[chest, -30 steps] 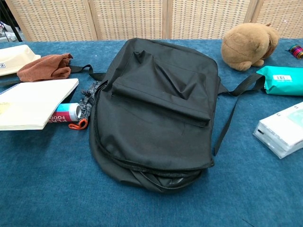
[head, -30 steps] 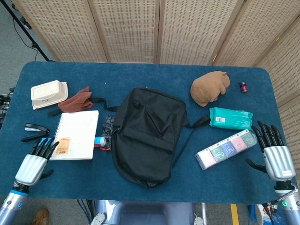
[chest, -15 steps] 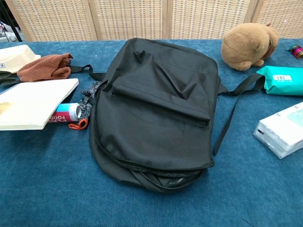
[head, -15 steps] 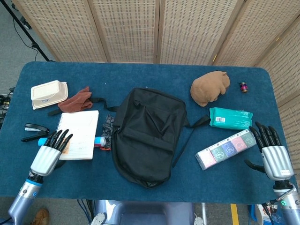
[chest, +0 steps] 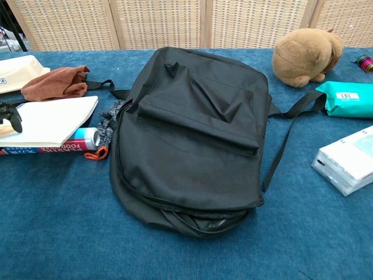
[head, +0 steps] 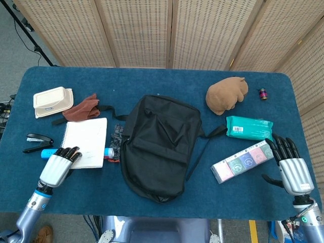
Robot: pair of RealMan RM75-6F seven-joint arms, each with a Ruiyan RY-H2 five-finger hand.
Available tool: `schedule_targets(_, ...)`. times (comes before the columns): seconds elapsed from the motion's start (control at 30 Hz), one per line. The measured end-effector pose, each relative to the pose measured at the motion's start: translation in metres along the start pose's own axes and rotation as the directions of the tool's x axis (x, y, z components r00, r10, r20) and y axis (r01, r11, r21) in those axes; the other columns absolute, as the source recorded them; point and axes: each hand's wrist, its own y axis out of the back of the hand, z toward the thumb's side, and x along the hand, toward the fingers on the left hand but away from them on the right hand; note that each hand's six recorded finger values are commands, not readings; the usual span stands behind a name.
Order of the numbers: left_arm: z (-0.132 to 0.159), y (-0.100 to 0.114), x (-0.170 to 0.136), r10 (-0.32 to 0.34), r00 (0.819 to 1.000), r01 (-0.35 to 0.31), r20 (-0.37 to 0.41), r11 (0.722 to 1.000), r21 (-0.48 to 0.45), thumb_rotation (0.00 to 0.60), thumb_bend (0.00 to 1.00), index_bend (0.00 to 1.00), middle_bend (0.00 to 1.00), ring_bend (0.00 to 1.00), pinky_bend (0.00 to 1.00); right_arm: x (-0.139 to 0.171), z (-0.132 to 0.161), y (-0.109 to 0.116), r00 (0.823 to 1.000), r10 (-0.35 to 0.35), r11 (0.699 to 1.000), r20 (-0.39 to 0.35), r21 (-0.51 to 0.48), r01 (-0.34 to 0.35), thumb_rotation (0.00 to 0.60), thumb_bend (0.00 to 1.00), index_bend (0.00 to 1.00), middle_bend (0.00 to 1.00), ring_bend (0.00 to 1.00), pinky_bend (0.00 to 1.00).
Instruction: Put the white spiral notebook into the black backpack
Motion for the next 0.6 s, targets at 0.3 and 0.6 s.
schedule_targets(0.3, -0.010, 0.017, 0.005, 0.083, 0.996, -0.083, -0.019, 0.996, -0.021, 0.600, 0.50, 0.67, 0.56, 0.54, 0.56, 0.002, 0.016, -0.015, 0.992, 0.092, 0.996, -0.082, 0.023, -0.090, 0.600, 0.00, 0.02, 0.00, 0.00, 0.00)
schedule_targets(0.6, -0.024, 0.056, 0.025, 0.194, 0.979, -0.197, -0.055, 0.979, -0.051, 0.600, 0.50, 0.68, 0.56, 0.55, 0.56, -0.007, 0.060, -0.029, 0.929, 0.254, 0.966, -0.268, 0.020, -0.259, 0.600, 0.00, 0.11, 0.05, 0.00, 0.02)
